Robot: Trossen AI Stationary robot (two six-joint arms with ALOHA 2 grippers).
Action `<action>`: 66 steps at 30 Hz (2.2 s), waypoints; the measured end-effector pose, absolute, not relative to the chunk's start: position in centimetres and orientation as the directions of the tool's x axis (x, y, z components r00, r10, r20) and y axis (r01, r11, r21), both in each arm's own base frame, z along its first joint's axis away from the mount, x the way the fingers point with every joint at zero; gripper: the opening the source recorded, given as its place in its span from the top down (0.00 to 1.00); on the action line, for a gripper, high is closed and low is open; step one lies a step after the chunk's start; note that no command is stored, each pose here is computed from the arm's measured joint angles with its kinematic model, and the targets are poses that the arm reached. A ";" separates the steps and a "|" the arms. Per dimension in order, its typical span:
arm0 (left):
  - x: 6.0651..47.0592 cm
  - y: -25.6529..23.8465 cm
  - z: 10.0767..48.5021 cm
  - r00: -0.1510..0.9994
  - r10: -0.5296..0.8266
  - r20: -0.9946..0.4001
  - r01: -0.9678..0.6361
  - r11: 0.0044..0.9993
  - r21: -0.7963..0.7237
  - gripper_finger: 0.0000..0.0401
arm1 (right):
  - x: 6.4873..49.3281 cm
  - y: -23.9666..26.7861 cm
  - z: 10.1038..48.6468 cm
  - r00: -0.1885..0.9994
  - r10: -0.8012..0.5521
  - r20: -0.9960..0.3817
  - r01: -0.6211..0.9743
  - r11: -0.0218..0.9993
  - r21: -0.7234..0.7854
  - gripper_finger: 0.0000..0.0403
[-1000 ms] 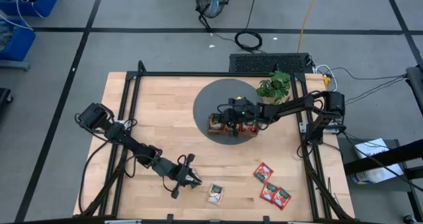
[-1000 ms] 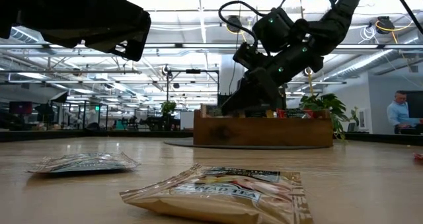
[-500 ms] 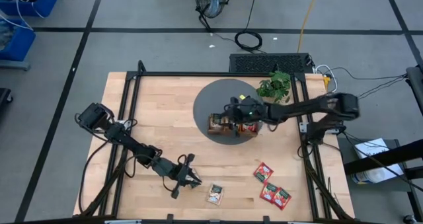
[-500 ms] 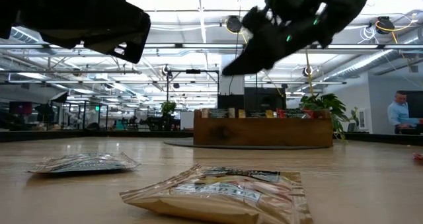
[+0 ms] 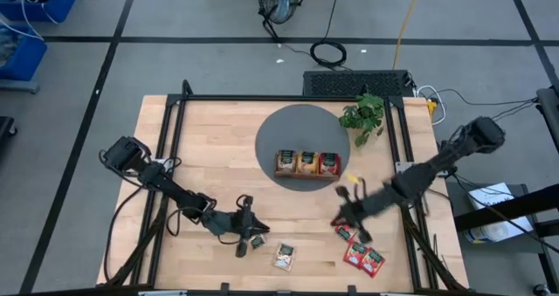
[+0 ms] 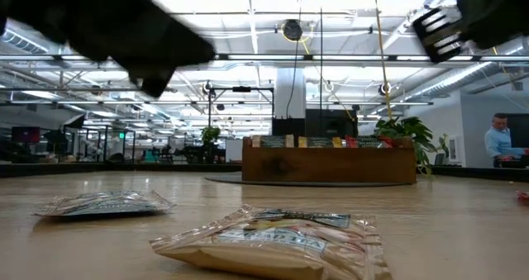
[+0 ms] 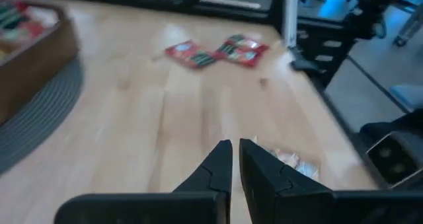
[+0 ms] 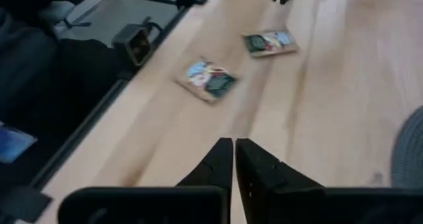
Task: Pick & Place Tea
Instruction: Put the red tea bag into the right section of the wooden organiser
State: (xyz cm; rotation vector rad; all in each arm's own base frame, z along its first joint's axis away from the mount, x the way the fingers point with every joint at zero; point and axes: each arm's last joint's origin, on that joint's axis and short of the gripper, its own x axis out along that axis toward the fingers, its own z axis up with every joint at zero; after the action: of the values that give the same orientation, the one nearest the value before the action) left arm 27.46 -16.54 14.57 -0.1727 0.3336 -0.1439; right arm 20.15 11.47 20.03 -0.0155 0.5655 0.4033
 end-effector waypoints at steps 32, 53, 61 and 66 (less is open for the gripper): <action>38.9 -17.9 13.8 0.839 -0.385 -0.385 0.384 0.920 -0.083 0.92 | 13.2 18.7 13.1 0.650 -0.024 -0.760 0.025 1.000 -0.009 1.00; 38.8 -18.0 13.9 0.843 -0.389 -0.373 0.359 0.921 -0.148 0.92 | 14.0 17.7 12.9 0.631 -0.076 -0.772 0.120 0.993 0.000 1.00; 38.8 -18.0 14.0 0.843 -0.389 -0.372 0.359 0.921 -0.148 0.92 | 15.6 16.0 9.9 0.649 0.014 -0.761 0.113 0.987 0.115 1.00; 38.8 -18.0 14.0 0.843 -0.388 -0.372 0.359 0.921 -0.148 0.92 | 16.8 15.0 9.3 0.700 0.056 -0.712 0.078 0.985 0.155 1.00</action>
State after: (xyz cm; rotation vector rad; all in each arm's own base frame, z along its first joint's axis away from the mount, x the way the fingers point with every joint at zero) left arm 38.85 -17.98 13.95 -0.0738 0.4086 -0.3949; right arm 16.81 15.02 9.27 0.1782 0.7968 -0.0119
